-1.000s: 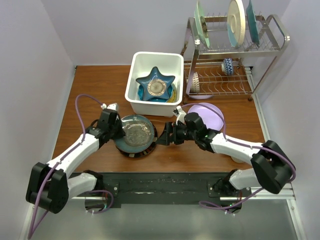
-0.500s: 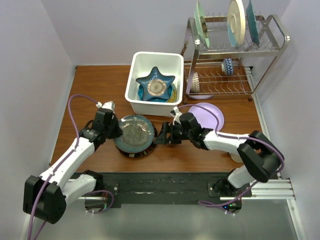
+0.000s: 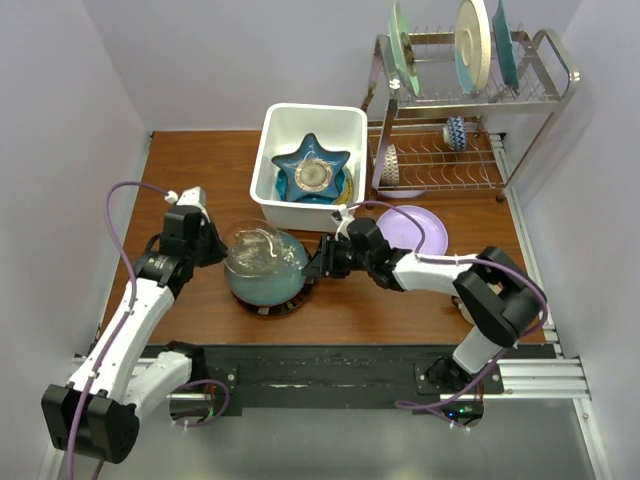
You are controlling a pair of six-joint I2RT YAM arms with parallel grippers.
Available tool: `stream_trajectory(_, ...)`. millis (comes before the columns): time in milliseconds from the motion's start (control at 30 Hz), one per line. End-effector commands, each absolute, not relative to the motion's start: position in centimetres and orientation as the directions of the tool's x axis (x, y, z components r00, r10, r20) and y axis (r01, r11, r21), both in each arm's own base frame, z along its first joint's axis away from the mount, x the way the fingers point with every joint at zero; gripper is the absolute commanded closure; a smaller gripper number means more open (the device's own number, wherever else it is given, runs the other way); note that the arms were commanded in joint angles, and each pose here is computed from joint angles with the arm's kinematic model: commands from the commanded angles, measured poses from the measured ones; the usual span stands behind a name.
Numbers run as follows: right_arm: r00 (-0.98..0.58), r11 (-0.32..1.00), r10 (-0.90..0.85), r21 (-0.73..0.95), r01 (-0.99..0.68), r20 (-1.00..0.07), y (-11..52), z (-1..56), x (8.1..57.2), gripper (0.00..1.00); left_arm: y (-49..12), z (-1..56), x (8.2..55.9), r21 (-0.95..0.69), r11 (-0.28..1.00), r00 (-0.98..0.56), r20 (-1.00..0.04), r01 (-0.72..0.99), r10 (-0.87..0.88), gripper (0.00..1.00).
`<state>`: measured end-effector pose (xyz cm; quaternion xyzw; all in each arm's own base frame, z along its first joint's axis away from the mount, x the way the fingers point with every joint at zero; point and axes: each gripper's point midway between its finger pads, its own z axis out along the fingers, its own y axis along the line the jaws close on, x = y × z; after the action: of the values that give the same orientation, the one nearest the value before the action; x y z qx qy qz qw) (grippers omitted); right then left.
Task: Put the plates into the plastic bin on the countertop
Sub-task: Pick up the plate at the center of the board.
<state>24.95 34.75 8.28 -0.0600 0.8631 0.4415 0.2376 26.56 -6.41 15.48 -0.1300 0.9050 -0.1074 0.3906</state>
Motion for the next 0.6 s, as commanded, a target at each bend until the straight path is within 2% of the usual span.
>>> stream_trajectory(0, -0.865, 0.587, 0.169, 0.754, -0.296, -0.472, 35.7, 8.7, 26.7, 0.58, -4.9, 18.6, 27.2, -0.283, 0.949, -0.603, -0.736, -0.141, -0.309, 1.00)
stream_trajectory(333, -0.869, 0.572, 0.189, 0.771, -0.280, -0.456, 36.9, 8.2, 27.8, 0.64, -2.0, 18.6, 27.4, -0.276, 0.940, -0.580, -0.741, -0.199, -0.340, 1.00)
stream_trajectory(567, -0.876, 0.568, 0.197, 0.780, -0.264, -0.440, 37.5, 7.7, 28.4, 0.76, -1.1, 18.3, 27.6, -0.300, 0.933, -0.582, -0.730, -0.200, -0.359, 1.00)
